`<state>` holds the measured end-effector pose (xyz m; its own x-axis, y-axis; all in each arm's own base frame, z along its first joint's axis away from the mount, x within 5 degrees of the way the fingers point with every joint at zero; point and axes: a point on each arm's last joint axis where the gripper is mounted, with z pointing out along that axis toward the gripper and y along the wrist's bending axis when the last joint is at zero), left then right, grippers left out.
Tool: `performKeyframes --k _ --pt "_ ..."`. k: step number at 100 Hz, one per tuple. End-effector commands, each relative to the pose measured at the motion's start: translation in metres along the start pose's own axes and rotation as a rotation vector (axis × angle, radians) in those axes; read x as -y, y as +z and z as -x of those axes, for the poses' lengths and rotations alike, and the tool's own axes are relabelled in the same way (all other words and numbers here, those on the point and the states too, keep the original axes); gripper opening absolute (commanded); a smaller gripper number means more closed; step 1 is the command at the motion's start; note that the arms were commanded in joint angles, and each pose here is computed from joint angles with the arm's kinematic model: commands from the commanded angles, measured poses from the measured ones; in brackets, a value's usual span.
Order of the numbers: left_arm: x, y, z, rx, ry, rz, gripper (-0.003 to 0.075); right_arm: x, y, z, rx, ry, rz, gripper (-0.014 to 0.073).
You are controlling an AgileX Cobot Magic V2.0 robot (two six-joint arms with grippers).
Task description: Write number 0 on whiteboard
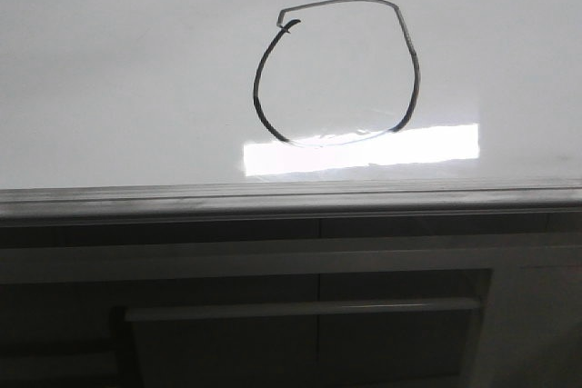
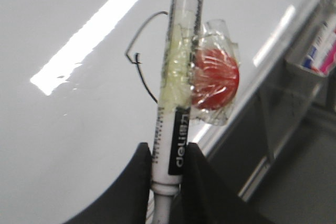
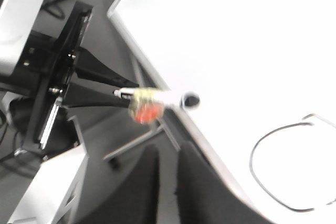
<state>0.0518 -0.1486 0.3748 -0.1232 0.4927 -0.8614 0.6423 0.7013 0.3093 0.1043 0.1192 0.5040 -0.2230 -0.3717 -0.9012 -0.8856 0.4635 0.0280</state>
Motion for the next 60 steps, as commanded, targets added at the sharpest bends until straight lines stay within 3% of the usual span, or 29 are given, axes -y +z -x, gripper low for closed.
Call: performKeyframes --k 1,35,60 --pt "-0.019 -0.003 0.006 0.119 -0.174 0.129 -0.0020 -0.009 -0.031 0.007 0.153 -0.035 -0.070 -0.0069" --pt "-0.069 0.025 0.000 0.111 -0.334 0.513 -0.0020 -0.019 -0.035 -0.038 0.109 -0.010 -0.075 -0.0068" --pt "-0.091 0.070 -0.001 0.135 -0.451 0.481 -0.0020 -0.012 -0.013 -0.069 0.081 0.083 -0.090 -0.0068"
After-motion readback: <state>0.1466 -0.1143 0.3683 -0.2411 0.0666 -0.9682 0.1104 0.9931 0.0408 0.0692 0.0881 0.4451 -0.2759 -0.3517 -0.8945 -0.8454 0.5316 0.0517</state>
